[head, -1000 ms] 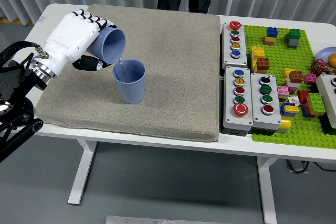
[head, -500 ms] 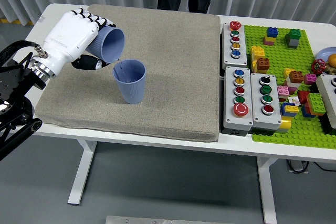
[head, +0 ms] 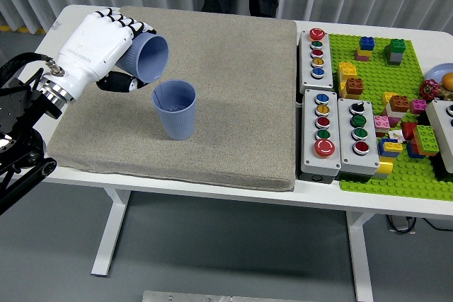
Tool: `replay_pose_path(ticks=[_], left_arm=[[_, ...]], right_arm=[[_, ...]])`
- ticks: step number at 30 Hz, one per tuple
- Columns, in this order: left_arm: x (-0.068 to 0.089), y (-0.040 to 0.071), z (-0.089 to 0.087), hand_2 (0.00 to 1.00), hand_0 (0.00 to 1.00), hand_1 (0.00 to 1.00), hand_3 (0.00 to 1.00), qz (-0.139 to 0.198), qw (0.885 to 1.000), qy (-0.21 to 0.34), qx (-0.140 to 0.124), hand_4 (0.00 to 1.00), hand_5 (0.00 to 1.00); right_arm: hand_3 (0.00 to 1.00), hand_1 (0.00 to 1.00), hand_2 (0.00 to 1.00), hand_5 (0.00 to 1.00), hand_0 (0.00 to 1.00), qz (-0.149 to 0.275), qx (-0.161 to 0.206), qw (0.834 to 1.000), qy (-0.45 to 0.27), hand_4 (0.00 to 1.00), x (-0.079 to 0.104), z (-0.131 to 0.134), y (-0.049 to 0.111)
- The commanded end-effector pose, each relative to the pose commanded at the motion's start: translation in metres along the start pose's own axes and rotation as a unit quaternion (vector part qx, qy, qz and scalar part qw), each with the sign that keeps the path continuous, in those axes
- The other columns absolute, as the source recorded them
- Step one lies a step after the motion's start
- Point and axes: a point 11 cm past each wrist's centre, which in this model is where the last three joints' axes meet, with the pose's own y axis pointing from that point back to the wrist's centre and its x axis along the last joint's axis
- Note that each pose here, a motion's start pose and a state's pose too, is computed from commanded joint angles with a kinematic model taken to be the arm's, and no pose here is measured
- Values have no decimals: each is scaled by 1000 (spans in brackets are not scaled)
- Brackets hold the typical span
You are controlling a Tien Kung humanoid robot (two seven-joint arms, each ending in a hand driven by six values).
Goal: Pick cup pour cup place
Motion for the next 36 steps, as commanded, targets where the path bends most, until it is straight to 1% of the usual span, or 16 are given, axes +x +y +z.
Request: replay_pose_path(ticks=[6, 12, 17, 20, 21, 23, 26, 28, 29, 30, 32, 33, 34, 35, 36], left_arm=[[-1, 0, 1, 585, 677, 583, 508, 2, 1000, 10, 0, 789, 159], [-3, 1, -1, 586, 677, 584, 508, 3, 1000, 18, 7, 788, 158], [-10, 1, -9, 589, 675, 583, 508, 9, 996, 88, 32, 788, 158], [-17, 2, -18, 589, 675, 583, 508, 32, 985, 159, 56, 788, 158], [-18, 2, -20, 589, 675, 583, 508, 34, 981, 182, 64, 788, 158], [-23, 2, -24, 590, 674, 581, 508, 51, 968, 233, 81, 791, 159], [-29, 4, -28, 590, 674, 581, 508, 60, 948, 295, 104, 791, 159], [-35, 6, -32, 590, 673, 582, 506, 71, 930, 339, 124, 792, 166], [-39, 7, -35, 590, 673, 582, 506, 78, 918, 364, 135, 792, 166], [-41, 7, -36, 590, 673, 582, 506, 81, 909, 382, 142, 792, 166], [-50, 11, -39, 590, 673, 582, 506, 95, 885, 426, 162, 792, 166], [-52, 12, -40, 590, 673, 582, 506, 97, 877, 440, 167, 792, 166], [-56, 13, -41, 590, 670, 581, 507, 100, 866, 458, 175, 794, 168], [-62, 16, -42, 590, 670, 581, 507, 103, 852, 478, 185, 794, 168], [-64, 17, -42, 590, 670, 581, 507, 105, 846, 488, 190, 794, 168]], right_arm=[[690, 679, 716, 324, 718, -1, 1, 1000, -1, 314, -1, -1, 0], [690, 679, 716, 325, 718, -1, 1, 1000, -2, 314, -1, -1, 0], [690, 679, 716, 326, 718, -1, 1, 1000, -2, 315, -1, -1, 0], [690, 679, 716, 326, 718, -1, 0, 1000, -1, 315, -1, -1, 0], [690, 679, 716, 326, 718, -1, 0, 1000, 0, 315, -1, -1, 0], [690, 679, 716, 326, 718, -1, 0, 1000, 0, 314, -1, -1, 0], [690, 679, 716, 326, 718, -1, 0, 1000, 0, 314, -2, 0, 0], [690, 679, 716, 324, 718, -1, 0, 1000, 0, 314, -1, 0, 0], [690, 679, 716, 324, 718, -1, -1, 1000, 1, 314, -1, 0, 0], [690, 679, 716, 324, 718, -1, -1, 1000, 1, 314, -1, 0, 0], [690, 679, 716, 324, 718, -1, -2, 1000, 3, 314, 0, 2, 0], [690, 679, 716, 324, 718, 0, -2, 1000, 3, 314, 0, 2, 0], [690, 679, 717, 327, 718, 0, -3, 1000, 4, 314, 0, 3, 0], [690, 679, 717, 327, 718, 0, -3, 1000, 5, 314, 1, 3, 0], [690, 679, 717, 327, 718, 0, -4, 1000, 5, 314, 1, 4, 0]])
